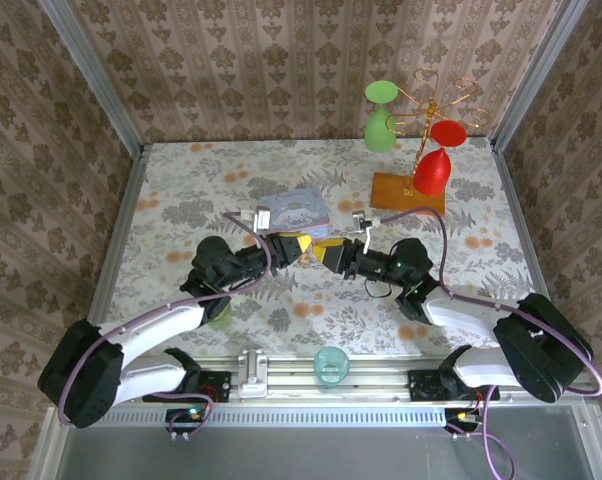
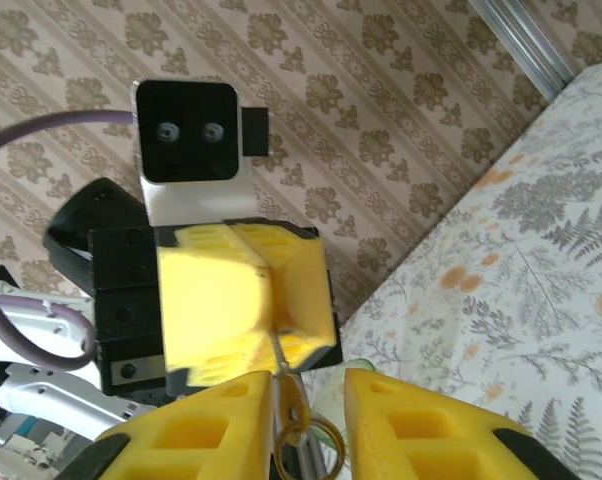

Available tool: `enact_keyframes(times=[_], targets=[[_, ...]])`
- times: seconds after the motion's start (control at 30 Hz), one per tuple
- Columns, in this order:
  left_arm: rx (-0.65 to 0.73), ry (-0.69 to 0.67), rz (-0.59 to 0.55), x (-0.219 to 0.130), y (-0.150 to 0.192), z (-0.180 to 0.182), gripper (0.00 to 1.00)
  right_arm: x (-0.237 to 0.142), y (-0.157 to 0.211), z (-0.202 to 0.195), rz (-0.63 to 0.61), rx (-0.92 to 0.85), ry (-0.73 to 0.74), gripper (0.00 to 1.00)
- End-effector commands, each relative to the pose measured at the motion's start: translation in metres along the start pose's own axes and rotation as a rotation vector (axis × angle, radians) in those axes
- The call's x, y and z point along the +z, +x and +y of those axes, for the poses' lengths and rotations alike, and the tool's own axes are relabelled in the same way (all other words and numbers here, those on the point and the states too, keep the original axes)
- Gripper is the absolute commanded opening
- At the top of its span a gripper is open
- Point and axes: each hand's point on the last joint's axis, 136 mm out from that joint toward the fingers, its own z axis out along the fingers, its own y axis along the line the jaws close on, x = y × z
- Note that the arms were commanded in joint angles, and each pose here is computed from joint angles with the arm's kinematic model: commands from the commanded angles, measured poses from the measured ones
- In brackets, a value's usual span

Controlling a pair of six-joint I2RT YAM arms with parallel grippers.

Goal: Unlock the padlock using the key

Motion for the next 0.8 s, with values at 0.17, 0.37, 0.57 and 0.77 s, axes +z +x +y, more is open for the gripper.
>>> enact_keyframes(times=[0.17,0.37,0.57,0.77], targets=[[0.008,0.038,-0.032,-0.002,-0.006,-0.009,0.00,-0.004,-0.007,0.015,-0.042,-0.019,-0.065,0.18],[0.007,0.041,-0.029,-0.001,-0.005,-0.008,0.00,-0.002,-0.011,0.018,-0.053,-0.020,-0.087,0.13],[0.005,0.038,-0.020,-0.001,-0.002,-0.007,0.00,-0.001,-0.010,0.015,-0.056,-0.016,-0.085,0.00],[0.028,0.036,-0.007,-0.001,-0.002,-0.008,0.38,-0.001,-0.004,0.007,-0.038,-0.011,-0.052,0.00]])
